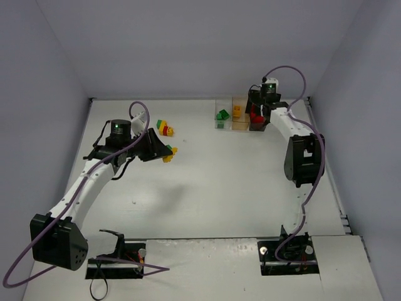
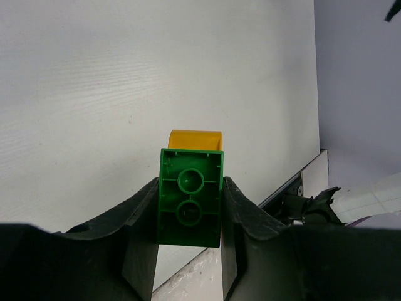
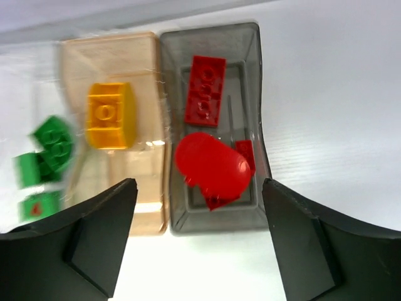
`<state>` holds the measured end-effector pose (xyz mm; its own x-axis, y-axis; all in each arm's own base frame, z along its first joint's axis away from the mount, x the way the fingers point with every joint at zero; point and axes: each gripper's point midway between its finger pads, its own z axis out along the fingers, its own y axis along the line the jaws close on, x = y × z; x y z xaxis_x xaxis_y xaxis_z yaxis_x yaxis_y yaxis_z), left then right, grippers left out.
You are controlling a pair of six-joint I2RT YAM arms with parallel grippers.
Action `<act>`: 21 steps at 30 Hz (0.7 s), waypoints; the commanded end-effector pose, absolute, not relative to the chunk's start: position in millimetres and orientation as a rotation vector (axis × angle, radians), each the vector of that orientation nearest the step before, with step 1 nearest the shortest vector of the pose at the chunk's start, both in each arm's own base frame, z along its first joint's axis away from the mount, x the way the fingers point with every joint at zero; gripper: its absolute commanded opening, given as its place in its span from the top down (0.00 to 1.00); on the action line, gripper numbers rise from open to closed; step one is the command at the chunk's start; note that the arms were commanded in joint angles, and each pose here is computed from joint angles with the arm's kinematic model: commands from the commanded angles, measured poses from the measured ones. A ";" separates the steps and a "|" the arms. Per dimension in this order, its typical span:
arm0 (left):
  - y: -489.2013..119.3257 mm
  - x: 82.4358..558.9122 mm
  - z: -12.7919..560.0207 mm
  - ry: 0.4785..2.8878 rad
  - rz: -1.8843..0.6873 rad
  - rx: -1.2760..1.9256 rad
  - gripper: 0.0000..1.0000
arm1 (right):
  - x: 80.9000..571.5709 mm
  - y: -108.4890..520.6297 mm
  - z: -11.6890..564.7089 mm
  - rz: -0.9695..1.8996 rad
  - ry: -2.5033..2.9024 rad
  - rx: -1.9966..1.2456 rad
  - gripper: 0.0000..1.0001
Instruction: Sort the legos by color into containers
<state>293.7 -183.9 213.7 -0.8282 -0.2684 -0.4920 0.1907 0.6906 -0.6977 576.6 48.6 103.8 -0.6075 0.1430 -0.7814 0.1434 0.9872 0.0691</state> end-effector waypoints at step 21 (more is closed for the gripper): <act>-209.3 328.9 293.7 2.128 -1.246 -0.038 0.98 | 339.9 336.5 305.7 0.784 1.609 -0.816 0.00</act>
<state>321.0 -202.7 246.4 -0.8321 -0.3190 -0.4536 0.1890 0.6058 -0.7728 346.8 325.6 263.0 -0.2866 -0.1585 -0.9448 -0.7869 0.6015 0.1378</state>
